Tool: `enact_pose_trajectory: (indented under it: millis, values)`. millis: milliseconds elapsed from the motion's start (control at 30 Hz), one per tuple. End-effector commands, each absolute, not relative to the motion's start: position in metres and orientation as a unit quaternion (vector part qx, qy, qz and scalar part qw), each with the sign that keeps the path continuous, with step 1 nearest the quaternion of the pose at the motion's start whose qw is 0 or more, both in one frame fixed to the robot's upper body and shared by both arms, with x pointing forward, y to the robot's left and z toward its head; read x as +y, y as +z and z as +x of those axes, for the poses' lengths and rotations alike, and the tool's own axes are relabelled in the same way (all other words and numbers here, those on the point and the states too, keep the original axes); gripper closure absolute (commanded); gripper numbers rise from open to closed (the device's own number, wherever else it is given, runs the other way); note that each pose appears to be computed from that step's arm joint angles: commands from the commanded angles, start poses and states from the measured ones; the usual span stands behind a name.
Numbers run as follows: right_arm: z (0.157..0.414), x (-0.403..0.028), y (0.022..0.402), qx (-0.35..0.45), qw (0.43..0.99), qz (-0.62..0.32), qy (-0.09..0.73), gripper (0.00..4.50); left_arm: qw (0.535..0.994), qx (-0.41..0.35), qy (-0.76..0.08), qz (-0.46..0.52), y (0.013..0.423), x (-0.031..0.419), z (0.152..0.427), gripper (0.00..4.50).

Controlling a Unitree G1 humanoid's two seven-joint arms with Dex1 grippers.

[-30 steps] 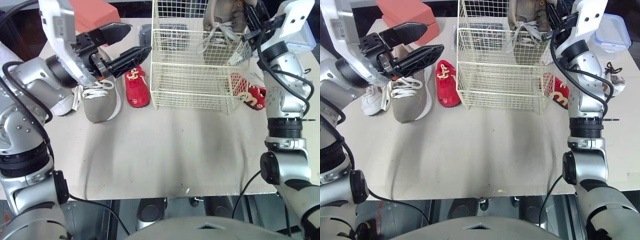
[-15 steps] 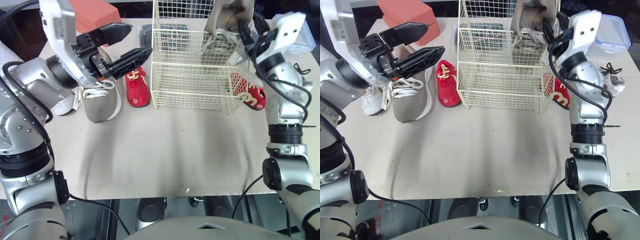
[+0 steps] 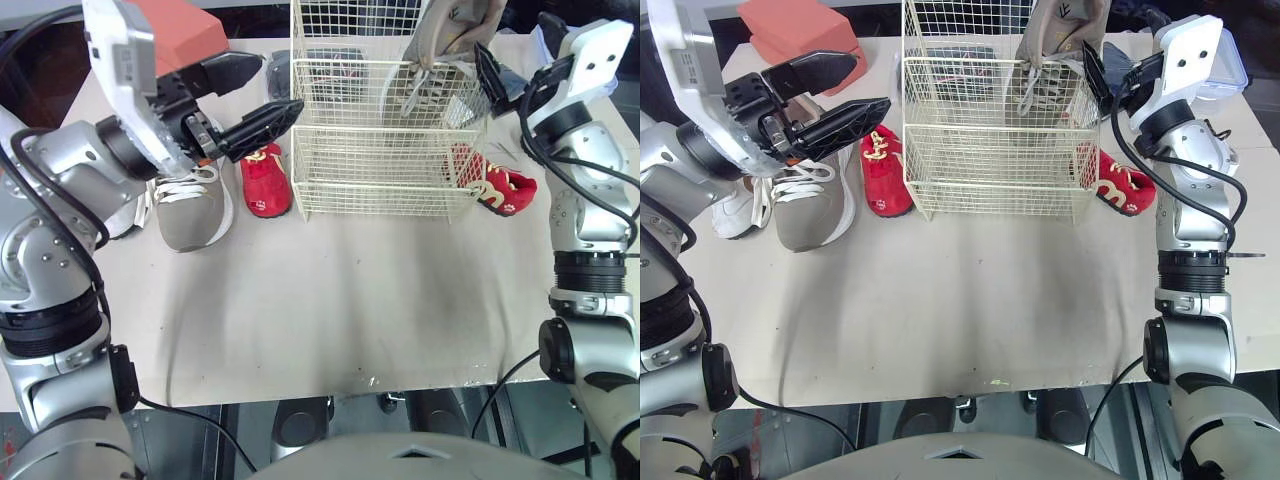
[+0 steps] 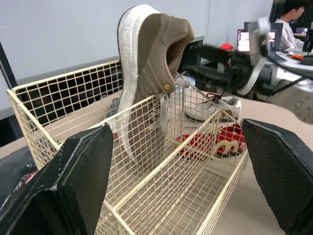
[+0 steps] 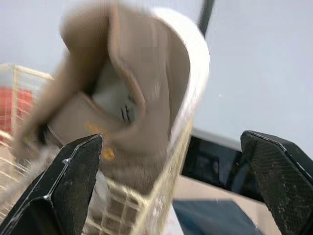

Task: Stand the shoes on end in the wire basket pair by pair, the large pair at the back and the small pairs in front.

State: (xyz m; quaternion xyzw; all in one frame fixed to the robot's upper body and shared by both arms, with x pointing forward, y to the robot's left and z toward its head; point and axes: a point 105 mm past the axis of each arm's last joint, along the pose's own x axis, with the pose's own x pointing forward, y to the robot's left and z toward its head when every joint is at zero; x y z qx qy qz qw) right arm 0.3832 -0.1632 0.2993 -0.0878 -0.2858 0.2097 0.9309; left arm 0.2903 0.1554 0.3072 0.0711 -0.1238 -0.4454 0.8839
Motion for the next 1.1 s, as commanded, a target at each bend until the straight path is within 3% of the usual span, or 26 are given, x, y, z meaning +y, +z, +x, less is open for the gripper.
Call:
enact_pose_trajectory:
  millis: [33,167,333,400,600,767,933,1100]
  values:
    - [0.356,-0.150,0.321,-0.316,0.899,-0.081,0.292,0.03,0.888,-0.141,-0.429,0.085,0.313,0.162,0.290,0.00]
    - [0.324,-0.118,0.305,-0.255,0.866,-0.071,0.424,0.03,0.914,-0.137,-0.378,0.063,0.307,0.185,0.304,0.00]
    - [0.296,-0.092,0.286,-0.197,0.840,-0.061,0.503,0.03,0.948,-0.133,-0.289,0.016,0.308,0.227,0.320,0.00]
    - [0.285,-0.081,0.276,-0.175,0.828,-0.061,0.530,0.03,0.966,-0.096,-0.241,0.001,0.300,0.256,0.327,0.00]
    - [0.276,-0.071,0.262,-0.147,0.823,-0.060,0.545,0.03,0.984,0.005,-0.178,-0.007,0.269,0.295,0.341,0.00]
    - [0.277,-0.070,0.259,-0.146,0.828,-0.061,0.539,0.03,0.980,0.159,-0.118,0.032,0.234,0.322,0.347,0.00]
    - [0.279,-0.068,0.258,-0.151,0.830,-0.055,0.534,0.03,0.976,0.180,-0.119,-0.015,0.245,0.337,0.354,0.00]
    - [0.281,-0.067,0.258,-0.156,0.832,-0.047,0.530,0.03,0.961,0.254,-0.098,-0.041,0.237,0.349,0.356,0.00]
